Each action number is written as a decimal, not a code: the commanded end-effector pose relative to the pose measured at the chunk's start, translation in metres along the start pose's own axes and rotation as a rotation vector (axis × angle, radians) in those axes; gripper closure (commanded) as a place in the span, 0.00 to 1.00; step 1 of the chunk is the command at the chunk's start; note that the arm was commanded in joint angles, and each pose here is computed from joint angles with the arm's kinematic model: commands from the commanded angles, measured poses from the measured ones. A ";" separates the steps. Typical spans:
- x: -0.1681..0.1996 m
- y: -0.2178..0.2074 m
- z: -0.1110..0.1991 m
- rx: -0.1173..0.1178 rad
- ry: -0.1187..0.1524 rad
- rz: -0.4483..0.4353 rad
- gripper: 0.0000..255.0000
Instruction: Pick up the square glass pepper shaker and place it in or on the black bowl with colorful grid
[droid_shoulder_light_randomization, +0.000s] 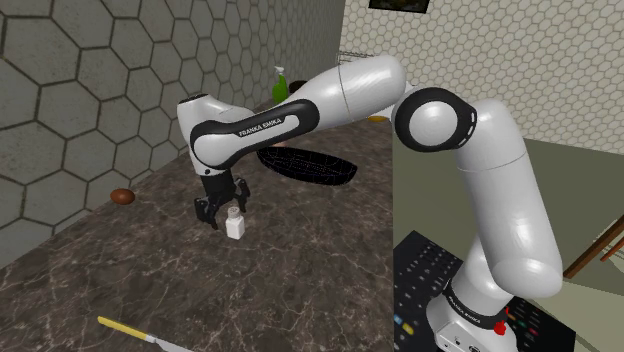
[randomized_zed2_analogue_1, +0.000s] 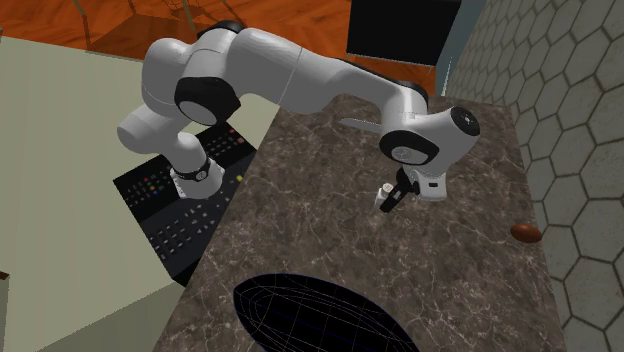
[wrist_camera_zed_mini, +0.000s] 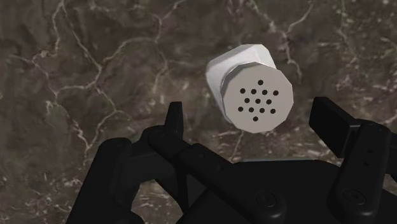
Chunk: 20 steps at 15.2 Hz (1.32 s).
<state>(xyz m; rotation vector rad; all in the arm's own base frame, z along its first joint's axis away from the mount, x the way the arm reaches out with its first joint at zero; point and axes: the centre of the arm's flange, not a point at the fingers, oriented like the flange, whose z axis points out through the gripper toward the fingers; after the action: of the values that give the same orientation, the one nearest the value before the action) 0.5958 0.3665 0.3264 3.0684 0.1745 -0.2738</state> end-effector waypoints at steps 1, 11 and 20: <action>0.000 0.000 0.000 0.000 0.000 0.000 1.00; -0.001 0.000 -0.005 0.000 0.000 0.000 1.00; -0.010 0.002 -0.052 0.000 0.000 0.000 1.00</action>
<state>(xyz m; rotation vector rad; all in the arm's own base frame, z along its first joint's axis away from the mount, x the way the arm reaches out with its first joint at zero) 0.5963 0.3667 0.3739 3.0687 0.1746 -0.2731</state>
